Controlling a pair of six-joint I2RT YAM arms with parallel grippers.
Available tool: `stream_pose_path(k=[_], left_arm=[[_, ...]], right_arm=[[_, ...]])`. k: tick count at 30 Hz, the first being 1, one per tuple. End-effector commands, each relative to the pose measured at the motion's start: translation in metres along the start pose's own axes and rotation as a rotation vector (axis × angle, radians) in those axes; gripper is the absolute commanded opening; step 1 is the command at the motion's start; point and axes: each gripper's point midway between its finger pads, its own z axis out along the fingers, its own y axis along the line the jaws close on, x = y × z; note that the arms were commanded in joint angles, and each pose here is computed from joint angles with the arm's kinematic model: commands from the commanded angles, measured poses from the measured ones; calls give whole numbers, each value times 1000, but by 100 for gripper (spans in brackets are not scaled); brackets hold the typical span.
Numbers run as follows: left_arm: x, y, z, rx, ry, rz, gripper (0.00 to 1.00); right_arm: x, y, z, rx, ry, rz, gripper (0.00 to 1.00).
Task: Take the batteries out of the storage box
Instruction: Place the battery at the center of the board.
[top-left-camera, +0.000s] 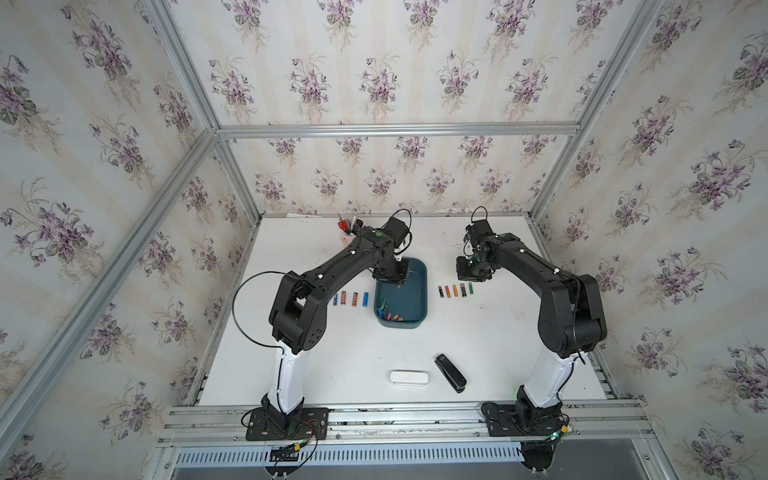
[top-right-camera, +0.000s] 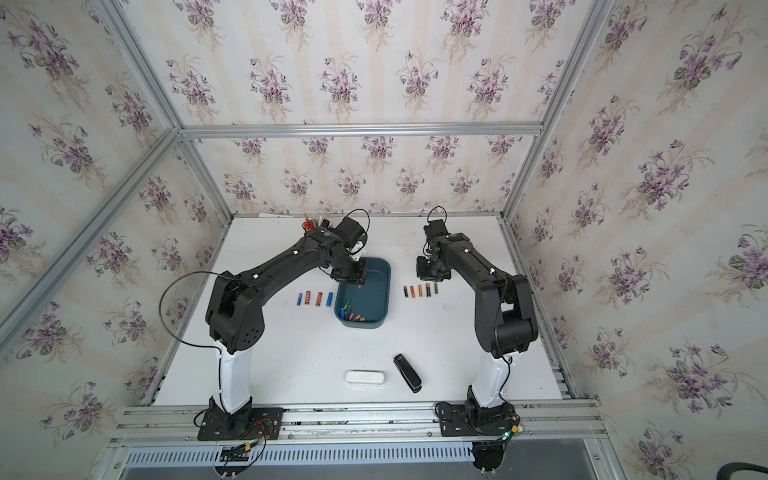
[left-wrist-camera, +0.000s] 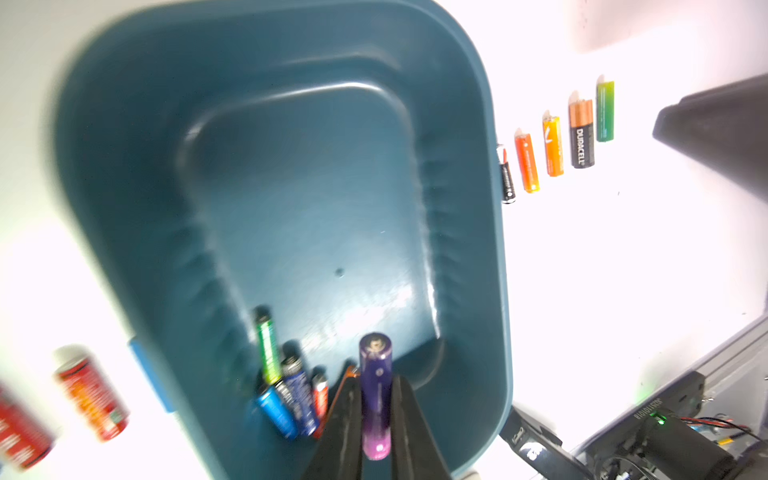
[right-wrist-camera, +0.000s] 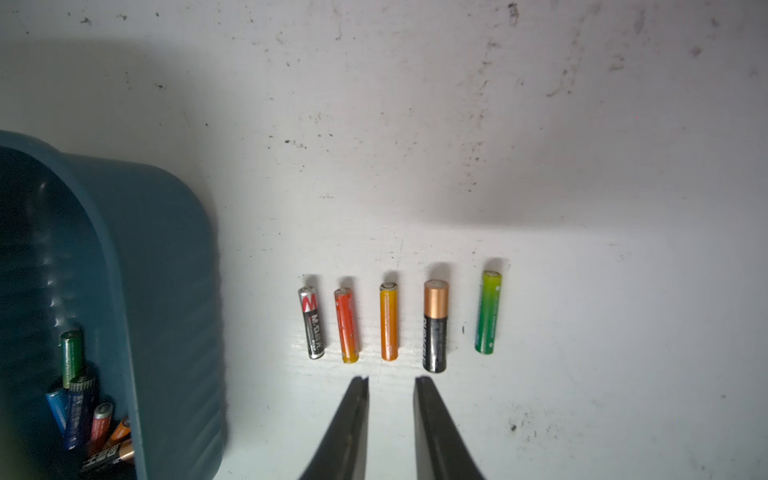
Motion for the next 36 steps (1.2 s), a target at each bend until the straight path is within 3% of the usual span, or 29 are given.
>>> stream_pose_path(k=[1,7,15,21,36], left_arm=[[4,24,-16,-11,-13,-40,16],[23,104,-40,-83,-31,-162,16],[52,188,-40,-174,6,-274,17],[63,215,-22,-211,61,-296,17],[75,238,9,-259,137,-292,17]], right_arm=[[-5,3,-1,-8,-11,5,25],[-7,3,-2,-2,-14,-1,25],[-5,3,1,-1,-3,-1,25],[-6,2,1,6,-2,0,25],[-5,0,5,19,11,-1,25]])
